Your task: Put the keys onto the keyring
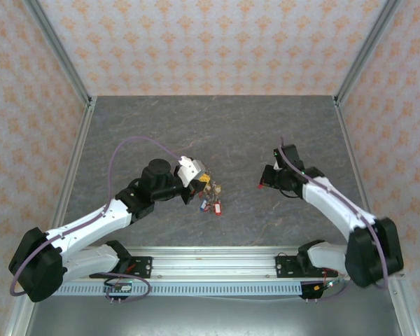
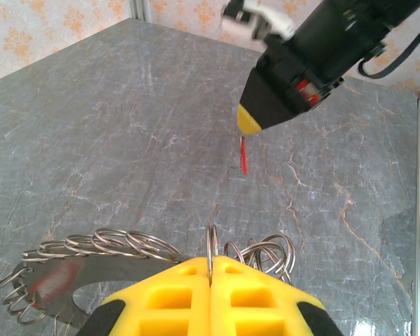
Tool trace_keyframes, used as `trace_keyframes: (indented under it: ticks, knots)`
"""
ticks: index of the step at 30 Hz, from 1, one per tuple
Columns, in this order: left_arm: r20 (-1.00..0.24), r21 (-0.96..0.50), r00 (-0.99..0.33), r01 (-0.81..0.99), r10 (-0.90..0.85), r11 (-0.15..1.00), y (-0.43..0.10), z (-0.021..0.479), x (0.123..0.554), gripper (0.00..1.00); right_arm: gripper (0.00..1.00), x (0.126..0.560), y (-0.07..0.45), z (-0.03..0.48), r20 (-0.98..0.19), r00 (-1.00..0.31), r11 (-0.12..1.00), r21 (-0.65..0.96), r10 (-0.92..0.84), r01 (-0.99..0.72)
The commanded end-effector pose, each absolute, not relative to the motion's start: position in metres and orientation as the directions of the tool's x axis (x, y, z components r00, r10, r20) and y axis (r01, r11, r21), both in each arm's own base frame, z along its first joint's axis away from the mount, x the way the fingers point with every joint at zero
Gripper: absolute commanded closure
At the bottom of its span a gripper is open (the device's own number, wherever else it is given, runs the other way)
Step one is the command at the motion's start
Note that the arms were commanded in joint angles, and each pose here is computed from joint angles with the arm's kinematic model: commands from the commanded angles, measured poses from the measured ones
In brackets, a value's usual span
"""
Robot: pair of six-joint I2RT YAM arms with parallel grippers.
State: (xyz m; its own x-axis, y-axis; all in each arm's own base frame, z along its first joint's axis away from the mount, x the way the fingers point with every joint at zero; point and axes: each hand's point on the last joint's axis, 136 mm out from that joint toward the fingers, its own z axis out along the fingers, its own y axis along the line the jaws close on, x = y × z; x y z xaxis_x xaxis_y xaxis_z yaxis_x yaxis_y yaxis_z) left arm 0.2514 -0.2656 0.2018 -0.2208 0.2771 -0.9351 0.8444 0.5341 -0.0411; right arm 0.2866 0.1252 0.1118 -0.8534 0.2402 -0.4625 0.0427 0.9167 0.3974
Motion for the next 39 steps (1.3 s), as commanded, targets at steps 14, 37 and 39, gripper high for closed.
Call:
trace_keyframes:
  ticks: [14, 37, 39]
  knots:
    - [-0.967, -0.020, -0.095, 0.953, 0.235, 0.303, -0.300, 0.249, 0.228, 1.00, 1.00, 0.243, 0.196, 0.238, -0.925, -0.381, 0.591, 0.315, 0.015, -0.742]
    - [-0.958, -0.016, -0.096, 0.959, 0.271, 0.282, -0.309, 0.240, 0.227, 1.00, 1.00, 0.196, 0.251, 0.252, -0.978, -0.077, 0.360, 0.003, -0.193, -0.933]
    - [-0.956, -0.016, -0.096, 0.960, 0.276, 0.280, -0.309, 0.239, 0.227, 1.00, 1.00, 0.195, 0.253, 0.254, -0.980, -0.076, 0.355, 0.007, -0.182, -0.935]
